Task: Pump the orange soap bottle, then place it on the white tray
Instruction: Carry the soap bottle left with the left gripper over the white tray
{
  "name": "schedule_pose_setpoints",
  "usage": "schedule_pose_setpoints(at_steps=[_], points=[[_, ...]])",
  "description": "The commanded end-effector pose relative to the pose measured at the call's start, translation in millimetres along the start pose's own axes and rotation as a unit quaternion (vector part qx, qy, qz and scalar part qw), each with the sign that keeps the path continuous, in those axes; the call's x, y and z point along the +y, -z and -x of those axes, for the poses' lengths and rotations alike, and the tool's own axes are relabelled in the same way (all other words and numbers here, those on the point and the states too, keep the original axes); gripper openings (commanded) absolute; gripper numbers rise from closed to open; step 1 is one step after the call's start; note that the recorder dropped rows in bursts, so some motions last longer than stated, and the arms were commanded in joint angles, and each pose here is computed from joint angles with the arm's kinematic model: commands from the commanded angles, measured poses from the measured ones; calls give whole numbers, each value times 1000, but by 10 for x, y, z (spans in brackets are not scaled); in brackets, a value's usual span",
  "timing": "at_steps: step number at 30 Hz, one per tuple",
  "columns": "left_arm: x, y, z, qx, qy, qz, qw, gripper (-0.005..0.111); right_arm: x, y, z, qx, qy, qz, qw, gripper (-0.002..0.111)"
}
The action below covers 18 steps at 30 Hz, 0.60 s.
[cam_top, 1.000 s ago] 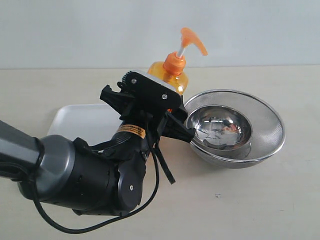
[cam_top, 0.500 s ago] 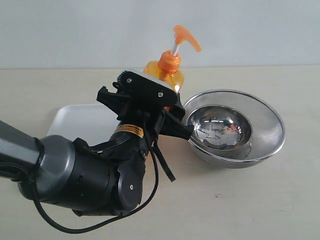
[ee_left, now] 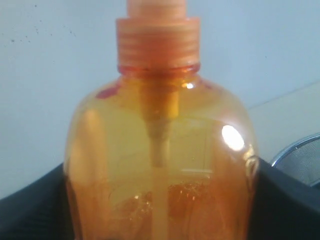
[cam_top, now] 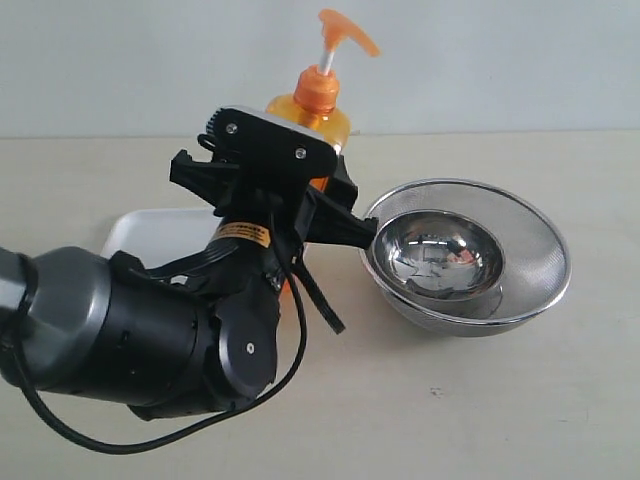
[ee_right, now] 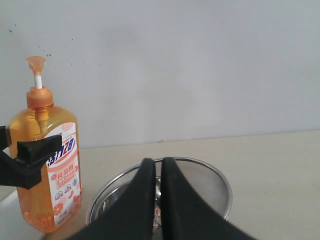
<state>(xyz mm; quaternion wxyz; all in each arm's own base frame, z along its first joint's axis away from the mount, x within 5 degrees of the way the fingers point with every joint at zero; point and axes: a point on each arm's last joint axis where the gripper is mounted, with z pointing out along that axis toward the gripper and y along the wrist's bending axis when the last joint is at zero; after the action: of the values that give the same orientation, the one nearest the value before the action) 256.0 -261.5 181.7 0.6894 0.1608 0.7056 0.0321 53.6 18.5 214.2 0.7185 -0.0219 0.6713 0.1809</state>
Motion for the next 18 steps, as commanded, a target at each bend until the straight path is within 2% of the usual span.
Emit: schedule_pose_setpoints(at_steps=[1,18], points=[[111,26,271,-69,0,37,997,5,-1,4,5,-3,5,-2,1000,0],[294,118,504,-80,41,58,994,5,3,4,5,-3,5,0,1000,0]])
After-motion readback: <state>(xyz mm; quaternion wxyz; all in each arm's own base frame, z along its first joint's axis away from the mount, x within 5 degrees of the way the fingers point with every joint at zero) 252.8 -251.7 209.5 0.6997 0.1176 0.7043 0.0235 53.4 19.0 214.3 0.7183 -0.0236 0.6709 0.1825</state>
